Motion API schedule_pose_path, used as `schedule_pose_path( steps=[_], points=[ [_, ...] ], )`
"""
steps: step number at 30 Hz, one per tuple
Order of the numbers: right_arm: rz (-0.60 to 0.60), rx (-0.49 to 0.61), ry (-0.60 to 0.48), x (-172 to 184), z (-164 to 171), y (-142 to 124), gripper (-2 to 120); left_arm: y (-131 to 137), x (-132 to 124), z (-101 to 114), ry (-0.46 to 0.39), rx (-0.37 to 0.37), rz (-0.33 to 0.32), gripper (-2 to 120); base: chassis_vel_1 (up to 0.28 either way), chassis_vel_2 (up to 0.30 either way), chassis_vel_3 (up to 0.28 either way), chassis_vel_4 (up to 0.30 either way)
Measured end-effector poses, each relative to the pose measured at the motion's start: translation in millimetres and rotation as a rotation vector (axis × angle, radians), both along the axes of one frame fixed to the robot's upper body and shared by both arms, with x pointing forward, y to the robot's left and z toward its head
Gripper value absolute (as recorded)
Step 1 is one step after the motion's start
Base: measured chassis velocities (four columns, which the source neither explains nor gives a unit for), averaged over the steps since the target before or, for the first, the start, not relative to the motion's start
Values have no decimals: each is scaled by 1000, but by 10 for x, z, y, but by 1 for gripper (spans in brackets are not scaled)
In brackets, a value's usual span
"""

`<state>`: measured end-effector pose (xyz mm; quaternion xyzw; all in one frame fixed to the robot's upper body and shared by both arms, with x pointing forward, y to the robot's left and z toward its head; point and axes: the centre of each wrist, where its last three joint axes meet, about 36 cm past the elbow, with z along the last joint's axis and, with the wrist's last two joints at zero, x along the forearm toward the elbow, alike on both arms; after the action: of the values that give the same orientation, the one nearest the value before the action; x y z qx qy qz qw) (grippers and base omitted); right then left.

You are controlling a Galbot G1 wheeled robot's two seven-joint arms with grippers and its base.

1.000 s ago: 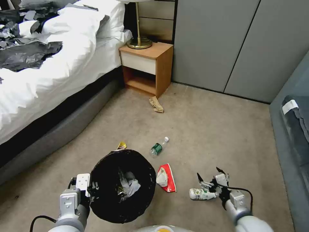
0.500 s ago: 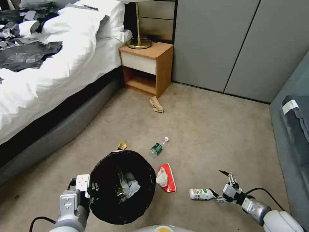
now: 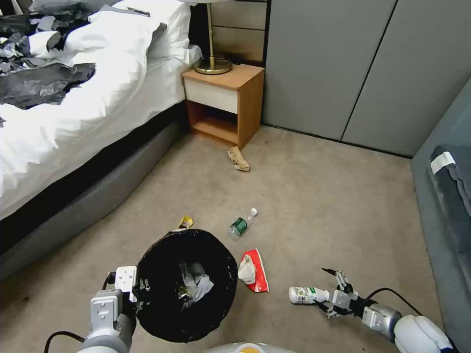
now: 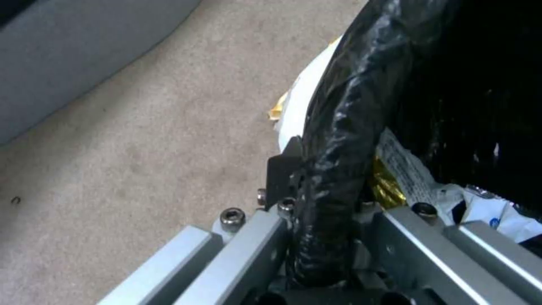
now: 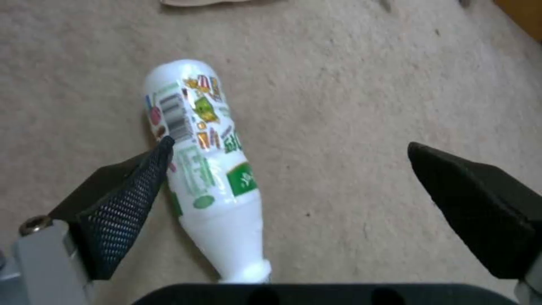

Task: Pick up the trash bin, then pick up the garbage from the floor and place it into the trash bin.

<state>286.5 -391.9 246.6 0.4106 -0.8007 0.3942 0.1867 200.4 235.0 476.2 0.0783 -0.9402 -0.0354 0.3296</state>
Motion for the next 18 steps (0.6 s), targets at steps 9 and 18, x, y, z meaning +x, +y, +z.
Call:
schedule_pose_path(
  steps=[9,18],
  points=[
    [0,-5,8,30,-72,-25,100,-11,1,-1,0,0,-3,0,0,0,0,0],
    [12,0,40,93,-306,70,100,-16,-16,-9,5,5,-1,0,0,0,0,0]
  ],
)
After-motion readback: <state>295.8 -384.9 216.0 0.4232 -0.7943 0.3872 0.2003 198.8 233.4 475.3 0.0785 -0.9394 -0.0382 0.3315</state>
